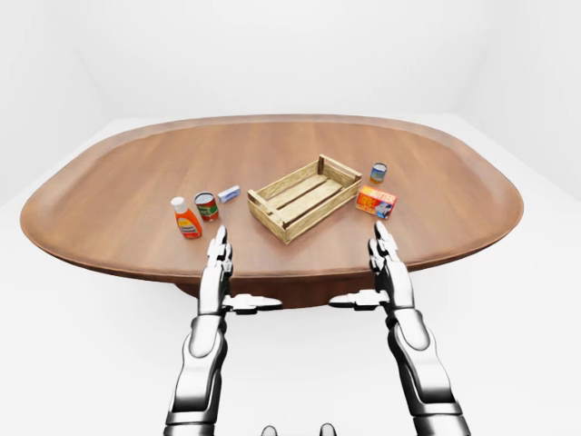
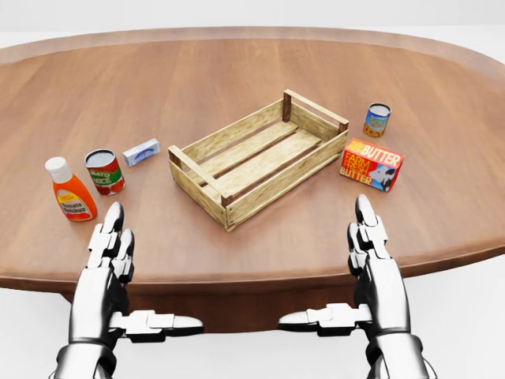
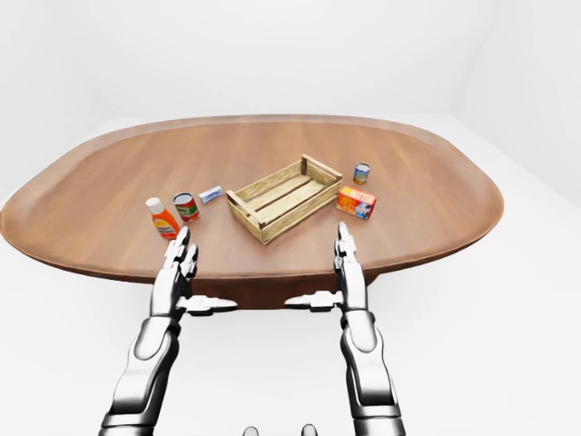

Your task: Pick up the butter and put it in the tray.

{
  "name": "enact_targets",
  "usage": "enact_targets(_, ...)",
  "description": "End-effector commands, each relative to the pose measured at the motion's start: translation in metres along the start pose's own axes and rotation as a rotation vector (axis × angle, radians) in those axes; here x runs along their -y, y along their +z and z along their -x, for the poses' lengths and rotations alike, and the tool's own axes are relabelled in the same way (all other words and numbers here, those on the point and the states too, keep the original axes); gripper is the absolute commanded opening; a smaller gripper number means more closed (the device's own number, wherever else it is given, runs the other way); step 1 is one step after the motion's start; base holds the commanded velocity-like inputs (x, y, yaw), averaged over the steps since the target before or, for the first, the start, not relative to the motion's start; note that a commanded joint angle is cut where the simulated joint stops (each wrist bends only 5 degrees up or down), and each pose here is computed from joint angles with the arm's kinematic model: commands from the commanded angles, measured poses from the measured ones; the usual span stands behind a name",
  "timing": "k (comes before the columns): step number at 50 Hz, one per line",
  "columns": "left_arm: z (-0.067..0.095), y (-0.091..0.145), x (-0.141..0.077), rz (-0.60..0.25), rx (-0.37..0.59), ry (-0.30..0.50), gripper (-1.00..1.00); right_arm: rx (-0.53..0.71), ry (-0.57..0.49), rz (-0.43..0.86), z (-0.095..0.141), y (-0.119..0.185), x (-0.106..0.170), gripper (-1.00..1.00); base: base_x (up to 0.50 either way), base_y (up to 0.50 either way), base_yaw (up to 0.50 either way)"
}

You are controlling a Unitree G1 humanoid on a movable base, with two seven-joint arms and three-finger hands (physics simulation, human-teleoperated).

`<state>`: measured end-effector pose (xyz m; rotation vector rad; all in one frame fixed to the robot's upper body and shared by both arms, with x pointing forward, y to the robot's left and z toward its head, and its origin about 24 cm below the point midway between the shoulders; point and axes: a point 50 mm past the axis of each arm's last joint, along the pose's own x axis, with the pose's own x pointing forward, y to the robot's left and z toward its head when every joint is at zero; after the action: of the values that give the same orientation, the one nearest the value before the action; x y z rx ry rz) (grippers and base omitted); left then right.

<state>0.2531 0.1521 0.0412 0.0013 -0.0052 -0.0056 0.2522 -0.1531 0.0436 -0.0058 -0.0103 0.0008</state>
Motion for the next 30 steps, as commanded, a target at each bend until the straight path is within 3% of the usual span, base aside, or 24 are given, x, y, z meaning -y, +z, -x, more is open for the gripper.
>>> enact_targets(1,0.0,-0.003,-0.005,-0.006,0.006,-0.011,1.0,0.023,0.012,0.017,0.001,0.005,0.004,1.0,0.0,0.0,0.0)
enact_targets(13,0.0,-0.002,-0.005,-0.014,0.011,-0.009,1.0,0.021,0.065,0.002,0.006,0.007,-0.003,1.0,0.0,-0.02,0.0)
enact_targets(30,0.002,-0.002,-0.003,-0.008,0.011,-0.02,1.0,0.019,0.07,0.008,0.006,0.006,-0.006,1.0,0.0,-0.49,0.0)
